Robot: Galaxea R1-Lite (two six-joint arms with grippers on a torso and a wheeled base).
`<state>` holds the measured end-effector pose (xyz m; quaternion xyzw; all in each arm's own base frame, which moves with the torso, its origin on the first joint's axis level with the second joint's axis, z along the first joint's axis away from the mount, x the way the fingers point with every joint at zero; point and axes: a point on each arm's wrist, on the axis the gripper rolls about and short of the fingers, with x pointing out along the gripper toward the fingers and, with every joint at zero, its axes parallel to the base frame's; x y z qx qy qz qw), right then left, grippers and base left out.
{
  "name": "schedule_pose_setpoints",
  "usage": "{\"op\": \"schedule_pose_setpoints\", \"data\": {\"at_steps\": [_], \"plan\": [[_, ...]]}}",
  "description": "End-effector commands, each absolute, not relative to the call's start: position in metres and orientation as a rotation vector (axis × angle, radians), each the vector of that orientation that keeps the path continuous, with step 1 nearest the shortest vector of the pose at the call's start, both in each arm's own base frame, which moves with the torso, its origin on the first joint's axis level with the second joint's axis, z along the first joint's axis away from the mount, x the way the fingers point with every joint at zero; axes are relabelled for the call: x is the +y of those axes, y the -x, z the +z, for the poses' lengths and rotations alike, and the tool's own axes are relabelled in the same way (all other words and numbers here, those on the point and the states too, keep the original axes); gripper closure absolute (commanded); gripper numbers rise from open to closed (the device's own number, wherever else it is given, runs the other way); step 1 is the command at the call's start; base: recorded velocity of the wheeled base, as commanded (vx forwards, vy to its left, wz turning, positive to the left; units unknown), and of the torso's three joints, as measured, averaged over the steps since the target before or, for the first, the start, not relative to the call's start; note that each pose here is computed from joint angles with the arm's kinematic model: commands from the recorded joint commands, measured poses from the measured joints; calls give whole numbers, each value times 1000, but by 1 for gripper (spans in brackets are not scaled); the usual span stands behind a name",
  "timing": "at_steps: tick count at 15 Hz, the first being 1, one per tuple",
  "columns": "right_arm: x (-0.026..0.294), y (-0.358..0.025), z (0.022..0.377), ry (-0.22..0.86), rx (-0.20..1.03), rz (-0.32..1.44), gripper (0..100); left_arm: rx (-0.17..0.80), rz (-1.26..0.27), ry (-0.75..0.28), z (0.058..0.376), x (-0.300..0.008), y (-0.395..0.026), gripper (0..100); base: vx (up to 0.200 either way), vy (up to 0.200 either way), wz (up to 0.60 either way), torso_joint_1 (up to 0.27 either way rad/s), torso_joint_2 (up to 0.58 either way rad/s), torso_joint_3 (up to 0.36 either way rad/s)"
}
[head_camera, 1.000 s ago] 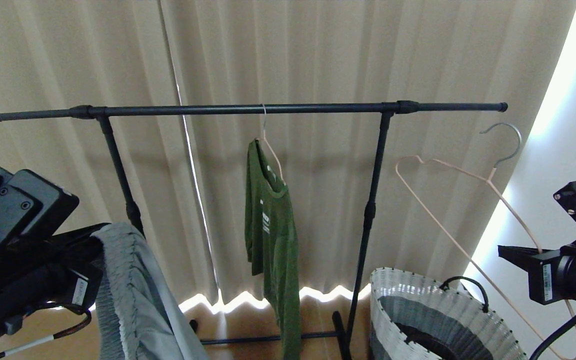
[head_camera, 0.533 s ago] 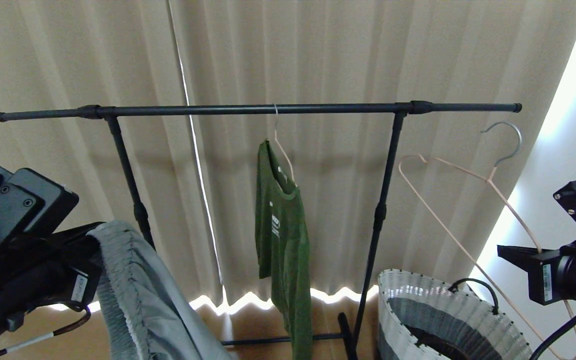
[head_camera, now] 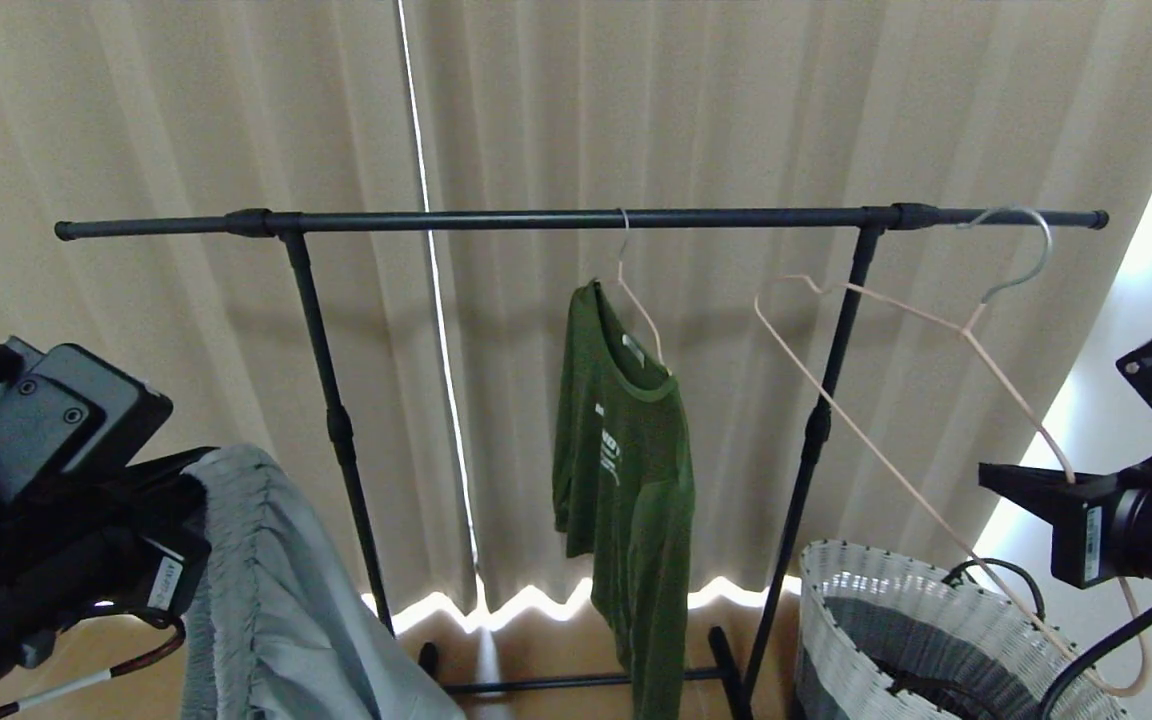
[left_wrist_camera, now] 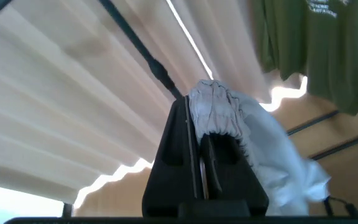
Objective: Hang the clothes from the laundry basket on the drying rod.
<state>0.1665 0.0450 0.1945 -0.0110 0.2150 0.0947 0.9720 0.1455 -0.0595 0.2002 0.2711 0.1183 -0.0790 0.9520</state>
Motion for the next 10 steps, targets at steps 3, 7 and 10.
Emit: {"op": "schedule_pose_setpoints", "data": {"at_steps": [3,7,10], "plan": [[50,-172,209,-9,335,305,100,265,-174,-592,201,-69,-163,100,0,0,0,0,0,0],[74,-161,220,-38,302,503,100,230,-109,-595,228,-104,-205,100,0,0,0,0,0,0],[101,-138,219,-127,344,682,100,211,-4,-589,244,-133,-249,100,0,0,0,0,0,0]]}}
